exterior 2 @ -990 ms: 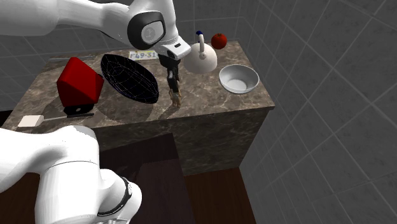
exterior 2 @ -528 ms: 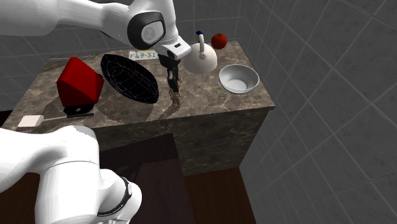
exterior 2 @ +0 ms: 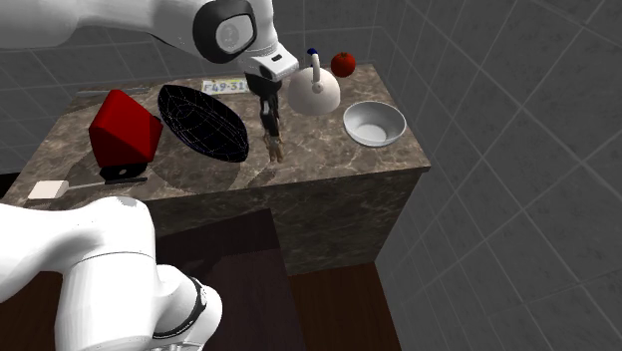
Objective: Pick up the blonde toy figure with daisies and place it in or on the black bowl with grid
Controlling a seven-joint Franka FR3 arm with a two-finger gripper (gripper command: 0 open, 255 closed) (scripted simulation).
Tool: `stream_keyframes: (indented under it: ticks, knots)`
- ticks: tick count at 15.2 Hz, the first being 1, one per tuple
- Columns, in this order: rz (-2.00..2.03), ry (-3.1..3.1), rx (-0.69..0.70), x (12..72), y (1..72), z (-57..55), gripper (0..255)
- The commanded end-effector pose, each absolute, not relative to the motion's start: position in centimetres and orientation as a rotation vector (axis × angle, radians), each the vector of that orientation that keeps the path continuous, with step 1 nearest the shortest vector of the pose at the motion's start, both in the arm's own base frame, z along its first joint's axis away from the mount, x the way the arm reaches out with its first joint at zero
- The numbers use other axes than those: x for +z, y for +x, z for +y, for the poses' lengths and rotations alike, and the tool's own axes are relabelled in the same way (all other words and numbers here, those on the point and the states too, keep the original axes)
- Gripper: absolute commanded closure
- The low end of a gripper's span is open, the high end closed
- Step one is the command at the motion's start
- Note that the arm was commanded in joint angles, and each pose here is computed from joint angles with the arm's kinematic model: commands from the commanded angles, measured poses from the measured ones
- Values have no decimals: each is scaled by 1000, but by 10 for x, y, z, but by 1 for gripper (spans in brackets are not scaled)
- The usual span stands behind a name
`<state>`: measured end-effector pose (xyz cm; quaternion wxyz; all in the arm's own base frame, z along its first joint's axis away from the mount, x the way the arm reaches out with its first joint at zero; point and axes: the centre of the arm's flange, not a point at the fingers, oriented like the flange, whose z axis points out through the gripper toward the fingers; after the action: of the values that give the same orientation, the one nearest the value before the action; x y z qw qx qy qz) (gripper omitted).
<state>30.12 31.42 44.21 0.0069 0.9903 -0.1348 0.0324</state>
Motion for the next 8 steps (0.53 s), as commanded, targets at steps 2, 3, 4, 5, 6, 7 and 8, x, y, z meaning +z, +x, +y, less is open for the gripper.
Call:
stream_keyframes:
  ticks: [2, 3, 4, 5, 6, 7, 8]
  knots:
    - [-422, 3098, 101, 458, 301, 313, 255]
    - [-422, 3098, 101, 463, 301, 313, 255]
    - [-422, 3098, 101, 468, 301, 313, 255]
    - [-422, 3098, 101, 474, 301, 313, 255]
    - [-422, 3098, 101, 479, 301, 313, 255]
    - [-422, 3098, 101, 484, 301, 313, 255]
    - [-422, 3098, 101, 489, 301, 313, 255]
